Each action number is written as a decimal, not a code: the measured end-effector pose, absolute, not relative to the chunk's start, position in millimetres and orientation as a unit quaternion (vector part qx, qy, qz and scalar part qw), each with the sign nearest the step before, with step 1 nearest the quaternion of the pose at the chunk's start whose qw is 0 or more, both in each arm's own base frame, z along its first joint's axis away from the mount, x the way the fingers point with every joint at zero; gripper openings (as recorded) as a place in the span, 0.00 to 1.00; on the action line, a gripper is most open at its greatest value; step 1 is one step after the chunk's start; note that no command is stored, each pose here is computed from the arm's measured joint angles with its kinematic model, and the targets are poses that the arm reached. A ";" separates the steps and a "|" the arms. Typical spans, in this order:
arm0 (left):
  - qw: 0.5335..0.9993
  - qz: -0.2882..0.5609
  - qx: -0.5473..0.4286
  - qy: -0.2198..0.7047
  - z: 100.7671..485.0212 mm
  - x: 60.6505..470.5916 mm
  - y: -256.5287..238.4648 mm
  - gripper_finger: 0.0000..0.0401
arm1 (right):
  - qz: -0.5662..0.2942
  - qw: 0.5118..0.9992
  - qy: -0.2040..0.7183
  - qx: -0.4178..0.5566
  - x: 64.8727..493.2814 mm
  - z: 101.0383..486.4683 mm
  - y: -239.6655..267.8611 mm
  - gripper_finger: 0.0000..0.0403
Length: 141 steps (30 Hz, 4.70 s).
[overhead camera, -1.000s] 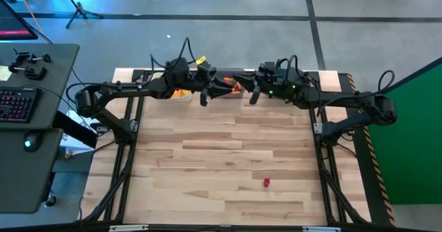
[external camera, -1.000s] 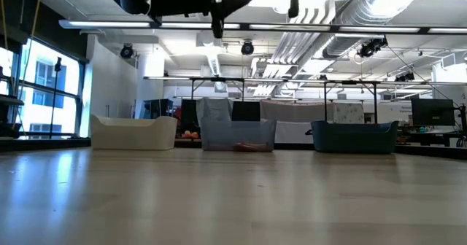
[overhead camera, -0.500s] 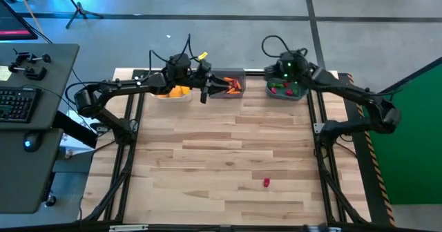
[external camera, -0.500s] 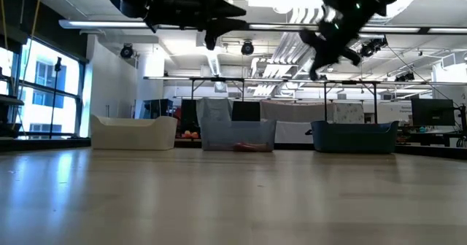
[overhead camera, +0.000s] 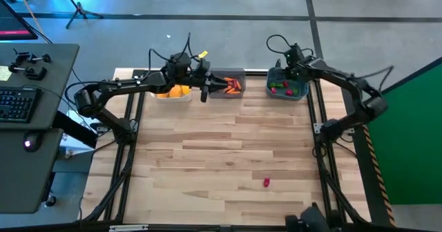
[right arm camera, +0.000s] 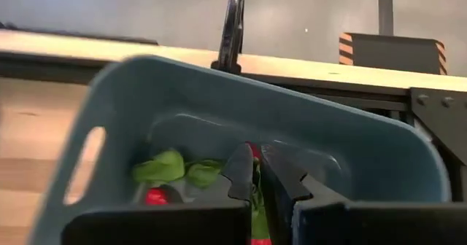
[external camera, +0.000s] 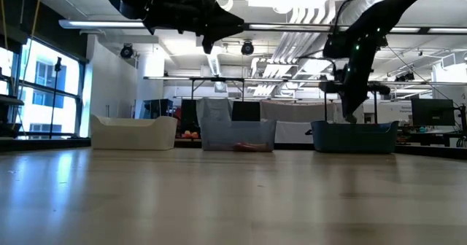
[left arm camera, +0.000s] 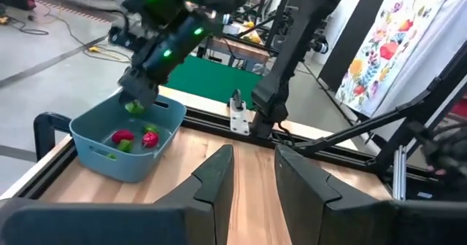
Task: Sort produce into baskets
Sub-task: Put the green bell pepper into the blue bin, then put the red bell pepper into the blue bin
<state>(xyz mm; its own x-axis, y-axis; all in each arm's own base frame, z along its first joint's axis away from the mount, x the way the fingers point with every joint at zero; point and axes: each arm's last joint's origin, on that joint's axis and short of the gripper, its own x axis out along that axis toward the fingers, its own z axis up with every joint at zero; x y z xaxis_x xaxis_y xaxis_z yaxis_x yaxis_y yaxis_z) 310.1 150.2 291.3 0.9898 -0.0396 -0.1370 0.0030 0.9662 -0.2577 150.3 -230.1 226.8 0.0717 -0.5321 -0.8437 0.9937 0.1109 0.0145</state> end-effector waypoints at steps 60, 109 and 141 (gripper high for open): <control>0.995 0.008 -0.103 -0.002 217.2 207.0 47.6 0.00 | -0.422 0.512 0.473 0.580 225.4 204.1 167.5 0.59; 0.991 0.089 -0.095 0.030 162.2 117.0 21.9 0.00 | -0.447 0.606 0.465 0.465 300.5 213.5 51.6 0.01; 0.989 0.123 -0.084 -0.023 169.0 95.0 20.0 0.00 | -0.523 0.638 0.427 0.370 187.6 219.4 -262.6 0.00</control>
